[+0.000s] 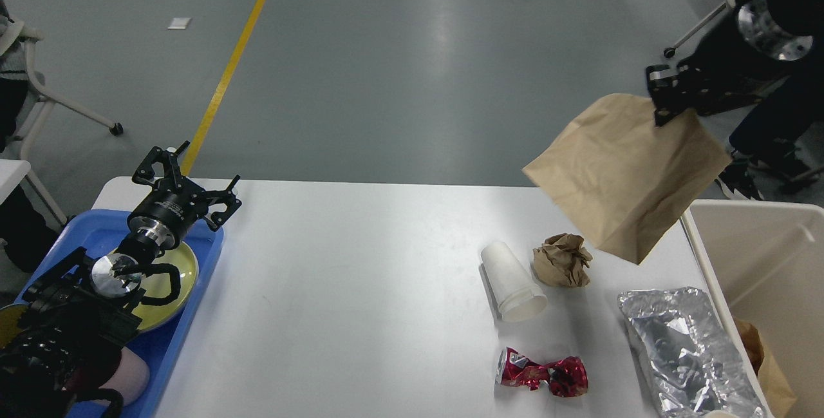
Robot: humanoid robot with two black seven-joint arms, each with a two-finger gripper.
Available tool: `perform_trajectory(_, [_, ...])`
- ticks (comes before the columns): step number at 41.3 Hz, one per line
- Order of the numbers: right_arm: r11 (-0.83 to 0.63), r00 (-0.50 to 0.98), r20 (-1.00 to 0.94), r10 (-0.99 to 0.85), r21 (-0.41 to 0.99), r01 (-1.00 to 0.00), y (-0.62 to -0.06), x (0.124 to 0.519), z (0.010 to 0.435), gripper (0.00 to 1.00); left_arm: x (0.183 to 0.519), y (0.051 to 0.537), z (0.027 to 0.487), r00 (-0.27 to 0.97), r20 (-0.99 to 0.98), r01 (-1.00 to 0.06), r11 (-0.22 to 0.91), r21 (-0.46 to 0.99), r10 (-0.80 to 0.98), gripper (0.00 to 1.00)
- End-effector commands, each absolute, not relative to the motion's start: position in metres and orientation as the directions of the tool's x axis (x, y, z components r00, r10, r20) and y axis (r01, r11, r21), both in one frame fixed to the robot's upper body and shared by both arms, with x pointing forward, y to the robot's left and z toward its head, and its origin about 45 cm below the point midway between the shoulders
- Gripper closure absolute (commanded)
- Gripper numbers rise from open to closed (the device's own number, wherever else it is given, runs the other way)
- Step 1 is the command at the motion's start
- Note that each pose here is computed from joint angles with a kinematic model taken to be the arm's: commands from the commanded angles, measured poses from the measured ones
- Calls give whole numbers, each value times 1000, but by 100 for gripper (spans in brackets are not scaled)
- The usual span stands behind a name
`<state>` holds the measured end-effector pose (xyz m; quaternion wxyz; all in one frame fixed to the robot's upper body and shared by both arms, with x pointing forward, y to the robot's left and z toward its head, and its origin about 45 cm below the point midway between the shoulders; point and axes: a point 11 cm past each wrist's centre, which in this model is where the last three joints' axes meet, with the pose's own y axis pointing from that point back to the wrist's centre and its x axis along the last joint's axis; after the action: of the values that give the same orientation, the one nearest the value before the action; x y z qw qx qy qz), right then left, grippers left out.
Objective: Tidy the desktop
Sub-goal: 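Lift the paper bag with the right gripper and drop it into the white bin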
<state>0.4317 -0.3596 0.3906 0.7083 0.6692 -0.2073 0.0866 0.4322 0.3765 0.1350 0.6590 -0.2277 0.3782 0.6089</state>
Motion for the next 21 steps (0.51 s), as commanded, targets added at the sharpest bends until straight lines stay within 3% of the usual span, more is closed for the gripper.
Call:
perform_trajectory(1, [238,836,483,-260,871,-429,-441,434,349,100,432,376,135,-27,-775,-975,155,160,631,0])
perform_trajectory(10, [440,728,609,-315,773,-456,-533,412,278,100,432,376,135,-27,-776,-975,155,160,630,0])
perform_trajectory(21, [656,620,758,-200,574,-490,-603,365,202,100,432,376,135,-27,-776,-975,155,160,630,0])
